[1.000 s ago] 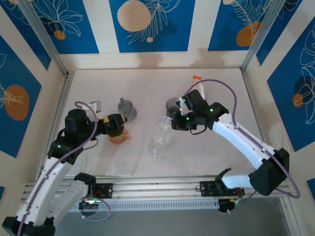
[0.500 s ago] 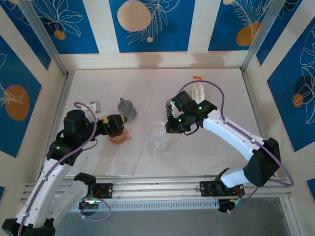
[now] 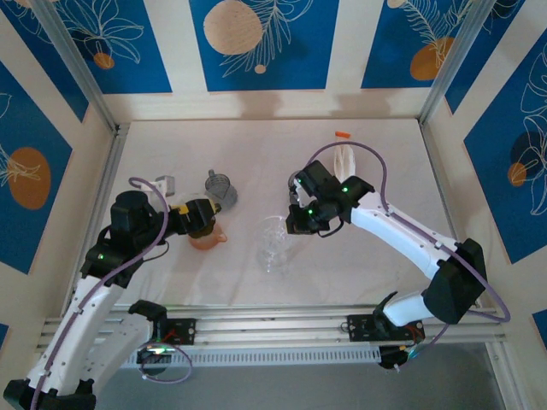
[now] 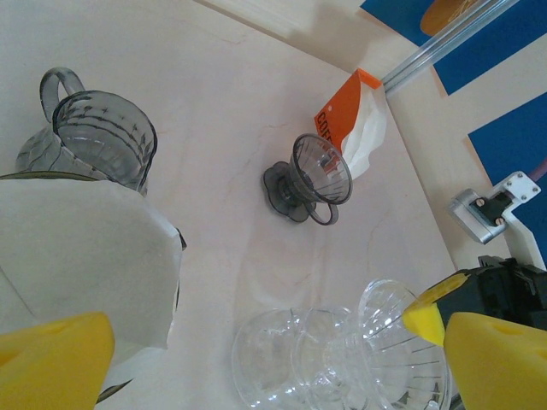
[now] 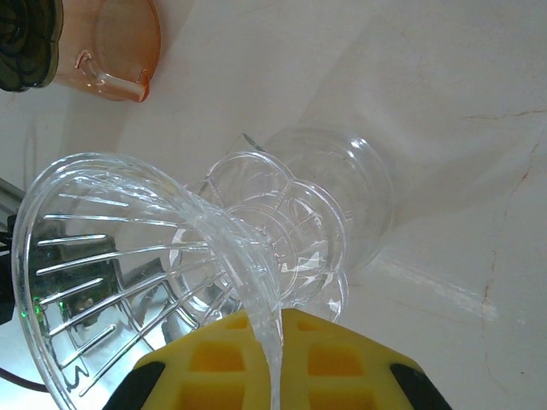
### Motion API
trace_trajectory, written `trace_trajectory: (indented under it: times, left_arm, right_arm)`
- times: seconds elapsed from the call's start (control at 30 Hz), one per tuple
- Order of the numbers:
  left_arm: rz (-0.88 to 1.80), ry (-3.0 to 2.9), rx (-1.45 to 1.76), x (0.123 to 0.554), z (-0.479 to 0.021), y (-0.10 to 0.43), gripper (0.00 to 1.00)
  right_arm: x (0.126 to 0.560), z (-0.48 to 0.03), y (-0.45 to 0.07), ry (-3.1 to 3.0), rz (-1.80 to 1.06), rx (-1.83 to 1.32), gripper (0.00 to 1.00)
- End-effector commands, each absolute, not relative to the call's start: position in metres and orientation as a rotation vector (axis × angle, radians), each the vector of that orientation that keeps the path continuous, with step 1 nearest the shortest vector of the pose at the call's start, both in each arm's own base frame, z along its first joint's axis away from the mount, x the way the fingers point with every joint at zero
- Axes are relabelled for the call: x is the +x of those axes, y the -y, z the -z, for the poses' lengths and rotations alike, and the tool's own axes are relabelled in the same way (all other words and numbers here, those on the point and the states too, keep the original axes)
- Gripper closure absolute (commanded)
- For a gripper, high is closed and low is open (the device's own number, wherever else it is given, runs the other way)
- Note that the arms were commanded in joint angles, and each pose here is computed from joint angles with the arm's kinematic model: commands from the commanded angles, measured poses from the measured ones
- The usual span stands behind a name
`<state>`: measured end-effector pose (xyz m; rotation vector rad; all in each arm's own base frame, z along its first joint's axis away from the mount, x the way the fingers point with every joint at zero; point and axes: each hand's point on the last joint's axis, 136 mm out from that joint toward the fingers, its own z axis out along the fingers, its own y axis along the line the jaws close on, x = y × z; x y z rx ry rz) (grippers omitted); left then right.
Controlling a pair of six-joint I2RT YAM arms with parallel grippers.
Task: Place the coffee filter in the dripper
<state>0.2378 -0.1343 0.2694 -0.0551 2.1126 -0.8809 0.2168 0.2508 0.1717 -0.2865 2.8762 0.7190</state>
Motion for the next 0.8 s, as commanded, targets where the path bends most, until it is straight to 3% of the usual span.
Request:
trace_trajectory:
  times: [0.0,0.07,0.23,0.33,0.47,0.77]
  left_arm:
    - [0.876,-2.111,-0.049,0.238,-0.268,0.132,0.01]
    - [0.878,-2.111,-0.047,0.237,-0.268,0.132,0.01]
    - [0.877,-2.110,-0.047,0.237,-0.268,0.132,0.01]
    - [0.877,-2.106,-0.044,0.237,-0.270,0.132,0.01]
    - [0.874,-2.102,-0.041,0.236,-0.272,0.132,0.01]
    - [0.853,-2.038,-0.013,0.236,-0.292,0.129,0.00]
  right_arm:
    - [0.212,-0.166,-0.252,-2.901,-0.722,-0.270,1.00]
    - [0.211,-0.165,-0.251,-2.900,-0.720,-0.267,0.93]
    - [0.212,-0.169,-0.250,-2.873,-0.726,-0.262,0.57]
    - [0.214,-0.174,-0.246,-2.847,-0.715,-0.253,0.45]
    - [0.217,-0.183,-0.240,-2.809,-0.703,-0.232,0.40]
    - [0.254,-0.211,-0.207,-2.663,-0.608,-0.091,0.40]
